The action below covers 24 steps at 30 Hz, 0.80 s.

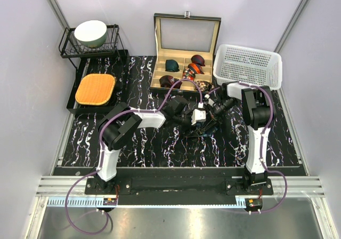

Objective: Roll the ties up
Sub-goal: Place the tie at the corner of the board.

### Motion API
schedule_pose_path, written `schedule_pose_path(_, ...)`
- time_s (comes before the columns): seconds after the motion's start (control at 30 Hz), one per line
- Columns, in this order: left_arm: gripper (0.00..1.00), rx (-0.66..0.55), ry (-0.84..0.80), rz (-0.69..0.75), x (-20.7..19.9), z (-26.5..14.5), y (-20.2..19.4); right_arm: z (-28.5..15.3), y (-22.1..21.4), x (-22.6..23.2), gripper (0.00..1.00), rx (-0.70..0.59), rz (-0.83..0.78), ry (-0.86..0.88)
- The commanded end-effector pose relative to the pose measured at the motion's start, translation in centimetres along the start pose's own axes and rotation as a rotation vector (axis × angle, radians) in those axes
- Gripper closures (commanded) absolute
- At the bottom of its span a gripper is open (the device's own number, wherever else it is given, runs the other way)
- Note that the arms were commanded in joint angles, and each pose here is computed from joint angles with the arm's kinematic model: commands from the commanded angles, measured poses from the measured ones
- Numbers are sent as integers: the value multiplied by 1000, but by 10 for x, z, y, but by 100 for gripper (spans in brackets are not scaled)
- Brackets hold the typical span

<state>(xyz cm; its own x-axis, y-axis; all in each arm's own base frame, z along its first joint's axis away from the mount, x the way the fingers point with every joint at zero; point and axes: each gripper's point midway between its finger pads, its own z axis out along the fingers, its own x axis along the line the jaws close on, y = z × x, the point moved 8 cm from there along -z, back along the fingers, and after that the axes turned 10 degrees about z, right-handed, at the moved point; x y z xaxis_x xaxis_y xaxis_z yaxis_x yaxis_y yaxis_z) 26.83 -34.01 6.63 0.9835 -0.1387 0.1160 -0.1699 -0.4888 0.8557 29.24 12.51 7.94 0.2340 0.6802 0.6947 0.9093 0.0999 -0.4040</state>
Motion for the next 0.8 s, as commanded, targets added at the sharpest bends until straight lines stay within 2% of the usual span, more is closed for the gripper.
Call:
schedule_pose_path(0.0, 39, -41, -95, 10, -10, 7, 2, 10, 35, -33, 100, -101, -86, -301)
schedule_pose_path(0.17, 39, 4, -82, -17, -12, 3, 6, 14, 36, -33, 100, -95, -78, -335)
schedule_pose_path(0.33, 34, -52, -86, -4, -21, -6, 4, 21, 36, -32, 100, -82, -85, -372)
schedule_pose_path(0.77, 33, -155, -92, 46, -5, -7, 14, 31, 45, -40, 100, -71, -70, -415)
